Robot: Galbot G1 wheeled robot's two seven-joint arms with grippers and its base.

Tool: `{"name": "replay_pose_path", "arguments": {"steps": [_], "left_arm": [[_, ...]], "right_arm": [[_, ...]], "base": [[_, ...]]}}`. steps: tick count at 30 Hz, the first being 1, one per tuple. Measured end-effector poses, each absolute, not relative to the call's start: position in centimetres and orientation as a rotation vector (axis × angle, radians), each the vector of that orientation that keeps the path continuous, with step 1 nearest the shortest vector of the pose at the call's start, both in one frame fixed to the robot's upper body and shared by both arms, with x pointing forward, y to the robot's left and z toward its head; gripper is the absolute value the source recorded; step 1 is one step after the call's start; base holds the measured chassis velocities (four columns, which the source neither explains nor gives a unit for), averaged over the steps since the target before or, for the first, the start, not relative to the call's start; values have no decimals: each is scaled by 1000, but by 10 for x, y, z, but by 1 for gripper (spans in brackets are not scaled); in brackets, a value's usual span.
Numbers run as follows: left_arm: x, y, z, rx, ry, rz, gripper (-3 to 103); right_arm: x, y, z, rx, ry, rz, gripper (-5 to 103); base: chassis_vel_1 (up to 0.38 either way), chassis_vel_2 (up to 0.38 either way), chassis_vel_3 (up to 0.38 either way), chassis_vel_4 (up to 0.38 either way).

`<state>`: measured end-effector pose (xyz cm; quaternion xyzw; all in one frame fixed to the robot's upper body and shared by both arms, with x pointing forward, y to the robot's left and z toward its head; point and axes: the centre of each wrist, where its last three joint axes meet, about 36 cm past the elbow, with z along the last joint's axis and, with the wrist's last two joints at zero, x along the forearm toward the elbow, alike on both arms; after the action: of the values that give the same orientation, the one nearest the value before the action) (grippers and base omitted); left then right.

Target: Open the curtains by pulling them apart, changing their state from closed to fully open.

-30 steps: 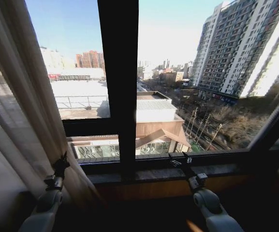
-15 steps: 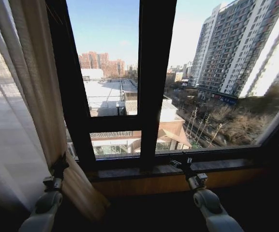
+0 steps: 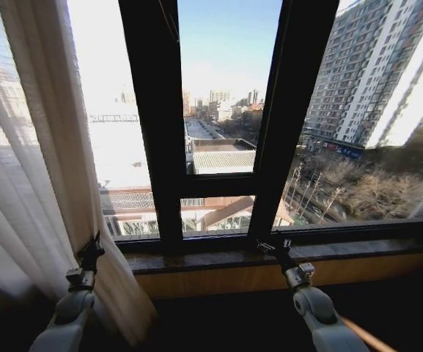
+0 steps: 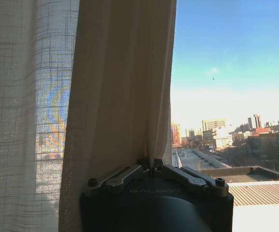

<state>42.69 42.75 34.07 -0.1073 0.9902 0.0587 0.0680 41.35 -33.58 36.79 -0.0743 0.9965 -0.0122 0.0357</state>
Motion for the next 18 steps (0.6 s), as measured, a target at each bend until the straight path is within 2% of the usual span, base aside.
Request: {"name": "replay_pose_path", "arguments": {"steps": [18], "left_arm": [[430,425,336,-322,2980,189,0]], "right_arm": [[414,-336,368,-228,3061,-38,100]], "base": [[380,320,-375,-328]]}}
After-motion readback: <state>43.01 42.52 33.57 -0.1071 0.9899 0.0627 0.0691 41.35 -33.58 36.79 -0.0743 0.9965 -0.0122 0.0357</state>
